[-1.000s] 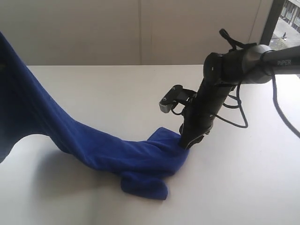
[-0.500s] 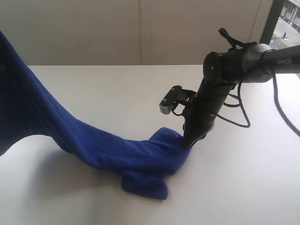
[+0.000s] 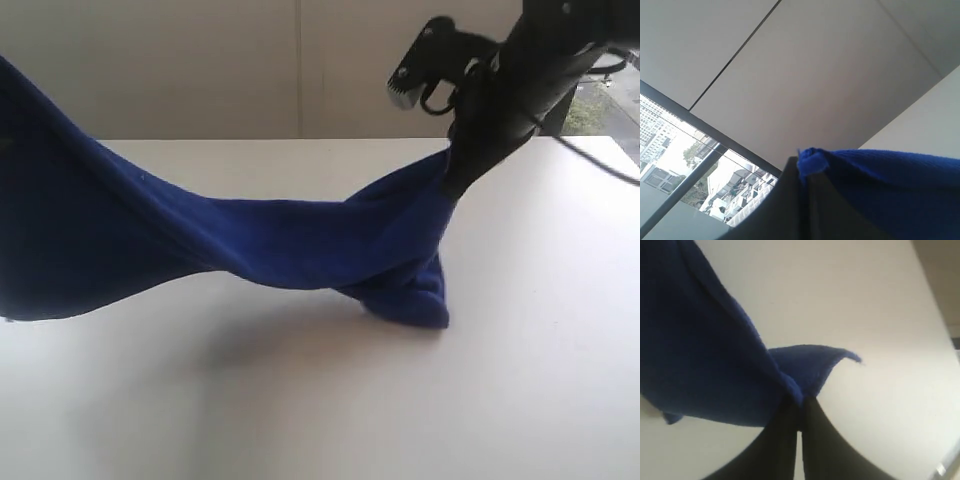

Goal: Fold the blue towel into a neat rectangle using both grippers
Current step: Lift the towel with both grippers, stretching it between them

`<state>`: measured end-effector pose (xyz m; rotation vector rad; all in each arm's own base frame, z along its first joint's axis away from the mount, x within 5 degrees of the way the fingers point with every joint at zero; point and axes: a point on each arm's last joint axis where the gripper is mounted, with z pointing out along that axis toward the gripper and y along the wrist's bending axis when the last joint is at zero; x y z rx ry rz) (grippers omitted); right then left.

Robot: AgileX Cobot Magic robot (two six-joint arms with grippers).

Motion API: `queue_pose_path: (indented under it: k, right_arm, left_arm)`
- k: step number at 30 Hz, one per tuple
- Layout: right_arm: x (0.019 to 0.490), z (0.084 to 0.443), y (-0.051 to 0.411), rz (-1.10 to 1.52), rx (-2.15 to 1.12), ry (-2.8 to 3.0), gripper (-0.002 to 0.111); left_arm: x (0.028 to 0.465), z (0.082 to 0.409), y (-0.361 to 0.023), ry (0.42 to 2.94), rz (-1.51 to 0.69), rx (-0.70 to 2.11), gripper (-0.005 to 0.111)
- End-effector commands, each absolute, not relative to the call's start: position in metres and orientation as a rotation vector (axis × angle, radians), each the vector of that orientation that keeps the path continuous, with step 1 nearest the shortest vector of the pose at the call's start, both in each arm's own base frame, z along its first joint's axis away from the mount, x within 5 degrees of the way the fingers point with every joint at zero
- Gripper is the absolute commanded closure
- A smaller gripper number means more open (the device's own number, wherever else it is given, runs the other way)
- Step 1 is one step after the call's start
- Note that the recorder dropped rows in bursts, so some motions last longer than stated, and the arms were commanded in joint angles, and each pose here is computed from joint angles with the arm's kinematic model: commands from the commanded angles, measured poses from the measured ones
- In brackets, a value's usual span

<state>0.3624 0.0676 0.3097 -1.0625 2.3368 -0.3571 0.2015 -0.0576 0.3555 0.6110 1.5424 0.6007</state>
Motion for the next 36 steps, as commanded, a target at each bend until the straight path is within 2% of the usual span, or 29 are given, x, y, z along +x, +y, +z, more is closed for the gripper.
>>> queue_pose_path:
  k: [1,7,12,20,29,36]
  right_arm:
    - [0.344,0.351,0.047,-0.542,-0.907,2.276,0.108]
    - [0.315,0.391,0.033,-0.648,-0.808,2.201,0.108]
    - [0.297,0.405,0.025,-0.700,-0.779,2.207,0.108]
    - [0.271,0.425,0.000,-0.939,-0.551,2.258,0.108]
    - [0.231,0.447,-0.011,-0.933,-0.424,2.257,0.108]
    - [0.207,0.441,-0.011,-0.842,-0.430,2.262,0.108]
  left_arm:
    - [0.199,0.357,-0.056,1.505,0.712,0.720,0.107]
    - [0.199,0.357,-0.056,1.505,0.712,0.720,0.107]
    - [0.199,0.357,-0.056,1.505,0.712,0.720,0.107]
    - [0.199,0.355,-0.055,1.541,0.678,0.690,0.107]
    - [0.195,0.346,-0.037,1.743,0.688,0.439,0.107]
    - [0.195,0.337,-0.046,1.815,0.498,0.421,0.107]
